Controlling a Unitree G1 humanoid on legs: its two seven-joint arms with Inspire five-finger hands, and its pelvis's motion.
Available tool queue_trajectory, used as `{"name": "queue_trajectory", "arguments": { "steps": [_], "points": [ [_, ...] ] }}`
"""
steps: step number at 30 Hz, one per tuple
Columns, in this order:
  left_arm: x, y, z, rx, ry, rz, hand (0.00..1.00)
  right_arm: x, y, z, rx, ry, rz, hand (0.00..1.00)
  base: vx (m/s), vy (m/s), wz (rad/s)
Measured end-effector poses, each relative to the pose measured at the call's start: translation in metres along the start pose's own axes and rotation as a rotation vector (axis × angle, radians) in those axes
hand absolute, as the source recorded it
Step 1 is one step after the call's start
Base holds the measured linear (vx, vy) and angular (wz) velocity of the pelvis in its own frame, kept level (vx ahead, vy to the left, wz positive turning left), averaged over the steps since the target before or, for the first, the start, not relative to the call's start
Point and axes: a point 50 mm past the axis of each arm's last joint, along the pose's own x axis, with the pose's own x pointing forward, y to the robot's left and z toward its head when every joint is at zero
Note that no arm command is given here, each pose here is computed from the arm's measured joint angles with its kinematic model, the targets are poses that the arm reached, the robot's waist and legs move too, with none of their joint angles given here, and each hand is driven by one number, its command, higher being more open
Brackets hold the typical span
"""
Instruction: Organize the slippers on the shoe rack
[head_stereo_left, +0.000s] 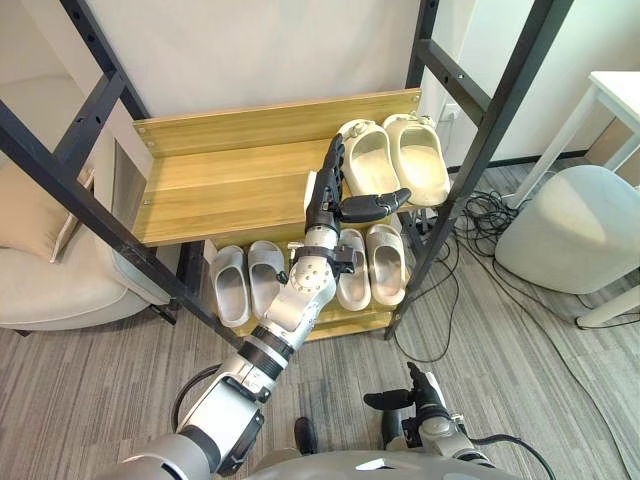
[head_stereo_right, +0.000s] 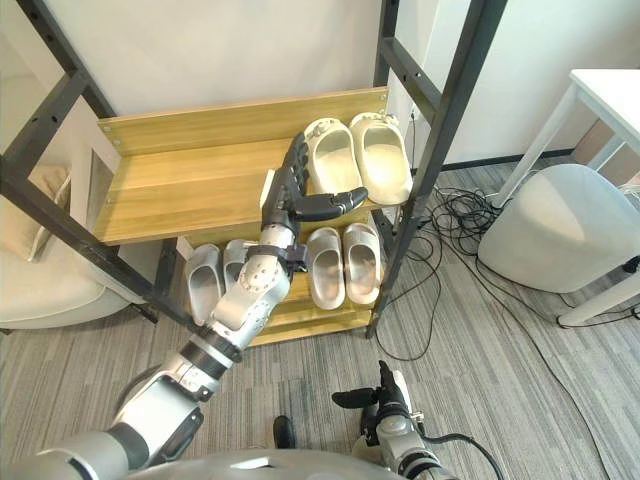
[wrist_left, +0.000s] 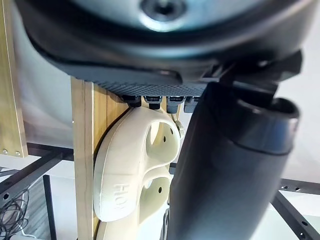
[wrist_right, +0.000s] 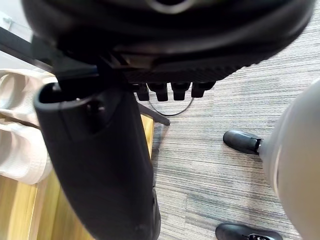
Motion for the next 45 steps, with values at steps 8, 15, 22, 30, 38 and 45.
{"name": "queue_trajectory", "arguments": {
  "steps": [8,15,22,30,38,45],
  "points": [
    [-0.013,-0.009,0.022,-0.067,-0.079,-0.065,1.0,0.005,-0.003,0.02,0.002,-0.049,-0.005,1.0,0.01,0.006,0.03],
    [-0.026,-0.032,0.057,-0.144,-0.216,-0.217,1.0,0.003,0.004,0.012,-0.011,-0.015,0.026,1.0,-0.07,0.019,0.05],
    [-0.045,-0.044,0.079,-0.235,-0.312,-0.329,1.0,0.003,0.006,0.007,-0.038,0.009,0.039,1.0,-0.01,0.002,0.0],
    [-0.059,-0.043,0.07,-0.306,-0.266,-0.348,1.0,0.003,0.008,0.005,-0.058,0.015,0.054,1.0,-0.02,0.005,0.15],
    [-0.064,-0.041,0.063,-0.275,-0.251,-0.34,1.0,0.001,0.012,0.002,-0.057,0.031,0.069,1.0,-0.02,0.001,0.12],
    [-0.071,-0.032,0.044,-0.22,-0.192,-0.265,1.0,0.001,0.012,0.0,-0.057,0.037,0.063,1.0,0.0,0.002,0.02]
  ]
}}
